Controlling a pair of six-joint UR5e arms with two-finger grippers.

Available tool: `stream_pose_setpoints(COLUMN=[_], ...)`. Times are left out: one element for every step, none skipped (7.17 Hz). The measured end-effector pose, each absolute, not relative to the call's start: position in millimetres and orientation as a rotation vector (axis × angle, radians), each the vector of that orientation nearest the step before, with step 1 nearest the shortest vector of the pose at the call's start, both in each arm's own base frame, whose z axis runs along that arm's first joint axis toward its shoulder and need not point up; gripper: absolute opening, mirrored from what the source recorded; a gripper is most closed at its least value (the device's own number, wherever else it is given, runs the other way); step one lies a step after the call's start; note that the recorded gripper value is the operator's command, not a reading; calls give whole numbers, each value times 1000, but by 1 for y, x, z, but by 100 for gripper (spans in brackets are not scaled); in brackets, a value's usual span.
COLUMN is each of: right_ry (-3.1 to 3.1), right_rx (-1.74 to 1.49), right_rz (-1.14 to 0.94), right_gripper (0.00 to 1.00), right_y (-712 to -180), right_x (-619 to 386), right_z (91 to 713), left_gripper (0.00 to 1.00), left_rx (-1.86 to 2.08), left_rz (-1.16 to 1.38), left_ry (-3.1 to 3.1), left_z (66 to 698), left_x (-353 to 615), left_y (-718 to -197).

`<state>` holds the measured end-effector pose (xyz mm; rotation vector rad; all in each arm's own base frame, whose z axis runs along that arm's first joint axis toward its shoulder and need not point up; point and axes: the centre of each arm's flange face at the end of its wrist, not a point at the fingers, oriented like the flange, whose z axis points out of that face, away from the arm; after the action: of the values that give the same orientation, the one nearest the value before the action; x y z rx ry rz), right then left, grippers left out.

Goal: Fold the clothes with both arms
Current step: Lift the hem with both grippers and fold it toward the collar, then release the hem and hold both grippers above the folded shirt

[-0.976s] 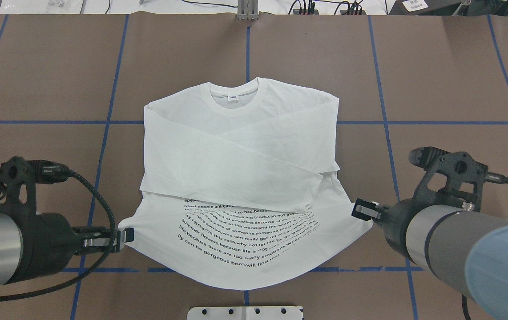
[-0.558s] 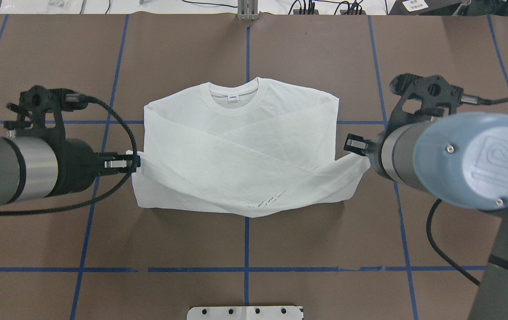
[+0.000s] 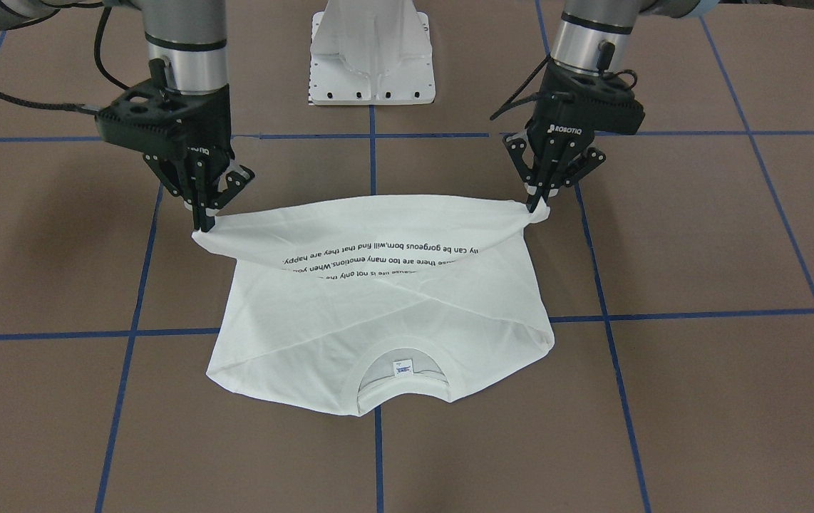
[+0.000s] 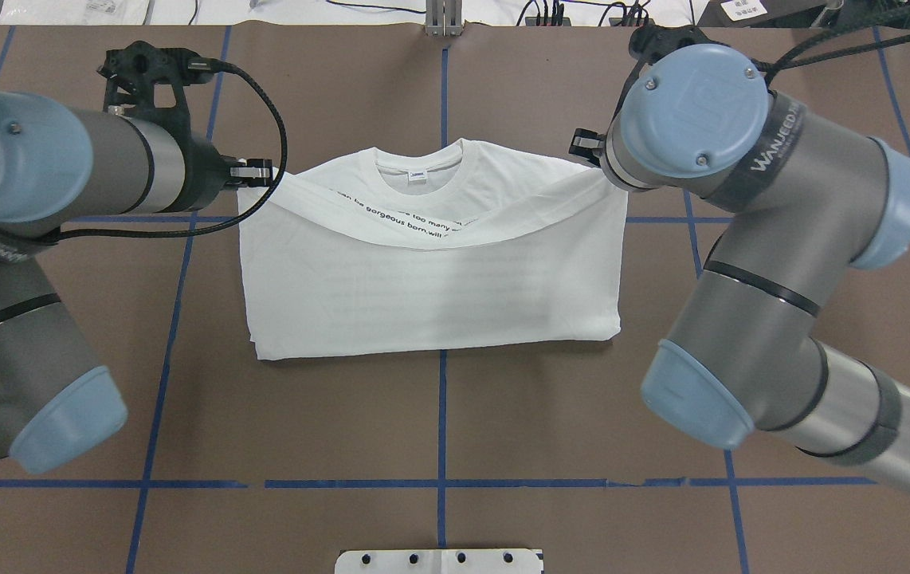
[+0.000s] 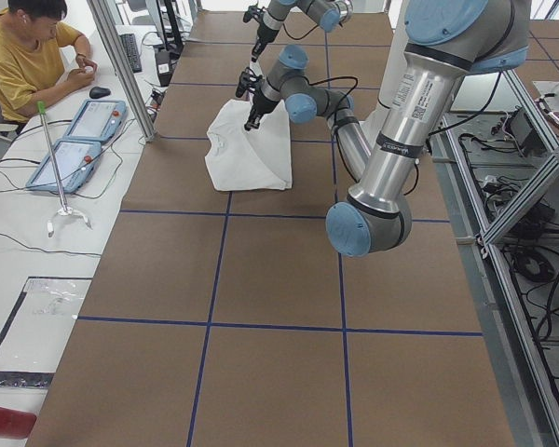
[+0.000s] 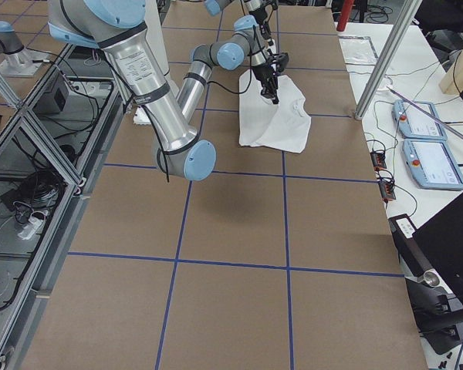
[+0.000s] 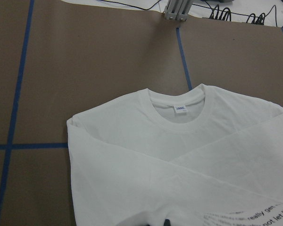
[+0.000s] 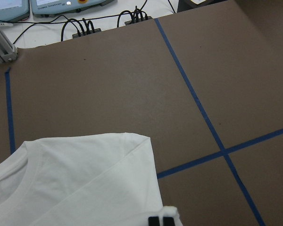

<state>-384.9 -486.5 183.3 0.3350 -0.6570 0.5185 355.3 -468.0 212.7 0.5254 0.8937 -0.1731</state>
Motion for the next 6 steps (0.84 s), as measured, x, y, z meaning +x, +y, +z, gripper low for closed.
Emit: stream_pose_setpoints(right_ry=[-652, -644, -635, -623, -612, -603], right_rx=[339, 345, 351, 352, 351, 349], right_rz=[518, 509, 501, 497, 495, 495], right_gripper=[0, 0, 0, 0, 0, 0], right_y=[-513, -535, -551, -563, -571, -576], right_x=[-409, -428, -440, -449, -457, -462], right_z=[193, 205, 218, 230, 241, 250], left_gripper=[0, 0, 0, 0, 0, 0], left_rx=[526, 527, 525, 521, 515, 512], left_rz=[-175, -169, -153, -142, -138, -137], left_ry=[883, 870, 847, 828, 815, 808], left_z=[235, 259, 282, 303, 318, 326], left_x=[381, 407, 430, 444, 452, 456], left_y=[-494, -519, -539, -551, -558, -561])
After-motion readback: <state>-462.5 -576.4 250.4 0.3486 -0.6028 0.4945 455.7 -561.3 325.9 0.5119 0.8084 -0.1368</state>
